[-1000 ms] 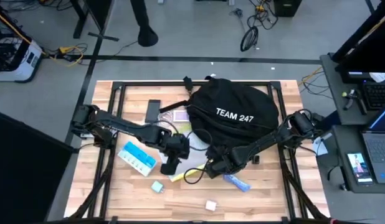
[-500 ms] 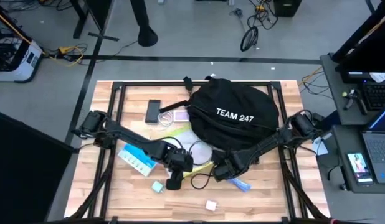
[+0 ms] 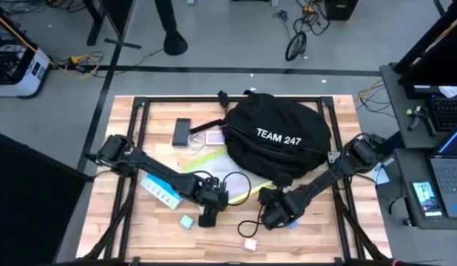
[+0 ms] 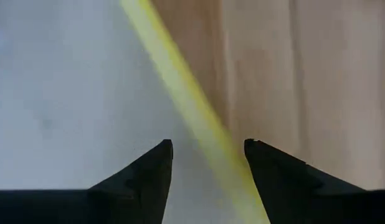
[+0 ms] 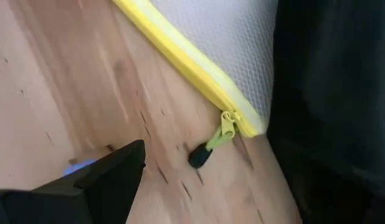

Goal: Unpack backpack
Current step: Remove the earphones from the green zip bag

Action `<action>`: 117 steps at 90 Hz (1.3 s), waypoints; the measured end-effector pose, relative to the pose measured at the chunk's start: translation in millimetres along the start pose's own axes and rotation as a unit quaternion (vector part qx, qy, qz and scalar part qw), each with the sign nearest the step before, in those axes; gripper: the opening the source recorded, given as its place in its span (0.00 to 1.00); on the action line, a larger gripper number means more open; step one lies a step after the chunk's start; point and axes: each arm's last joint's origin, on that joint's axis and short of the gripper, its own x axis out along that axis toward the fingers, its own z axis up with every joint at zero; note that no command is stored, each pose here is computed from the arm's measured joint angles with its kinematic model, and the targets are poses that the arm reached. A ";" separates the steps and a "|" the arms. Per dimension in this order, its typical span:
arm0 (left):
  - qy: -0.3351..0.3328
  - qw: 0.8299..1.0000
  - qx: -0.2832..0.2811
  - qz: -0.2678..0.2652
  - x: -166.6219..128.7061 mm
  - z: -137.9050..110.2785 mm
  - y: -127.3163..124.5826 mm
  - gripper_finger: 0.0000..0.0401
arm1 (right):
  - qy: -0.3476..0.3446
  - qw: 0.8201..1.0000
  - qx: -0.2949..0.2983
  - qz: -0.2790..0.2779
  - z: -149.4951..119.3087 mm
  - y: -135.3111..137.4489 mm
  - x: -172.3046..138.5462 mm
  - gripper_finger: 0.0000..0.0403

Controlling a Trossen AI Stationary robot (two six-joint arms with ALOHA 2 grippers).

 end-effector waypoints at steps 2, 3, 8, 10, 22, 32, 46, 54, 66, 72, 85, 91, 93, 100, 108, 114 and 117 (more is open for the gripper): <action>0.002 1.000 0.002 -0.001 0.5 -0.8 -1.9 0.48 | 0.000 1.000 0.003 0.000 -0.4 0.3 -0.3 0.87; 0.003 1.000 0.002 -0.001 0.5 -1.1 -2.0 0.48 | 0.000 1.000 0.004 0.000 -0.7 0.4 -0.4 0.87; 0.006 1.000 0.003 0.000 3.5 -2.1 -3.2 0.48 | 0.001 1.000 0.010 -0.002 -1.5 0.4 -0.7 0.87; 0.005 1.000 0.004 0.002 5.5 -1.9 -3.5 0.48 | 0.001 1.000 0.012 -0.002 -2.0 0.7 -1.0 0.87; 0.020 1.000 0.004 0.024 17.7 -5.6 -1.8 0.48 | 0.001 1.000 0.022 -0.001 -3.2 1.5 -1.7 0.87; 0.023 0.997 -0.008 0.068 25.1 -7.8 1.9 0.48 | 0.002 1.000 0.029 -0.002 -3.6 1.4 -1.9 0.87; 0.014 0.994 -0.015 0.111 25.3 -8.1 4.6 0.47 | 0.002 0.999 0.035 0.001 -4.7 2.5 -2.6 0.87; 0.010 0.992 -0.018 0.122 23.8 -7.4 7.0 0.41 | 0.003 0.999 0.044 0.001 -5.1 2.8 -2.9 0.87; 0.008 0.990 -0.020 0.136 20.4 -4.8 14.1 0.24 | 0.002 0.999 0.046 0.002 -4.9 3.0 -2.9 0.87; 0.014 0.990 -0.012 0.140 19.9 -4.8 16.7 0.15 | 0.002 0.999 0.046 0.002 -4.9 3.0 -2.9 0.87; 0.018 0.990 0.000 0.143 19.2 -3.3 22.3 0.02 | 0.001 0.999 0.051 0.002 -4.9 3.1 -2.9 0.87; 0.023 0.988 0.003 0.152 16.5 -1.4 23.3 0.01 | 0.001 0.998 0.058 0.002 -4.8 3.1 -2.9 0.87; 0.025 0.988 0.004 0.154 14.9 0.0 23.3 0.01 | 0.001 0.998 0.059 0.003 -4.8 3.2 -2.9 0.87; 0.025 0.987 0.010 0.157 7.0 8.4 22.1 0.00 | -0.002 0.998 0.062 0.007 -4.1 4.1 -2.9 0.87; 0.022 0.989 0.022 0.148 -4.3 21.1 20.2 0.00 | -0.007 0.998 0.067 0.016 -3.5 6.3 -3.3 0.87; 0.024 0.991 0.034 0.129 -12.2 29.0 18.4 0.00 | -0.011 0.997 0.073 0.022 -3.0 7.5 -3.5 0.87; 0.022 0.992 0.036 0.116 -14.9 32.2 17.9 0.00 | -0.011 0.997 0.078 0.023 -2.9 7.8 -3.6 0.87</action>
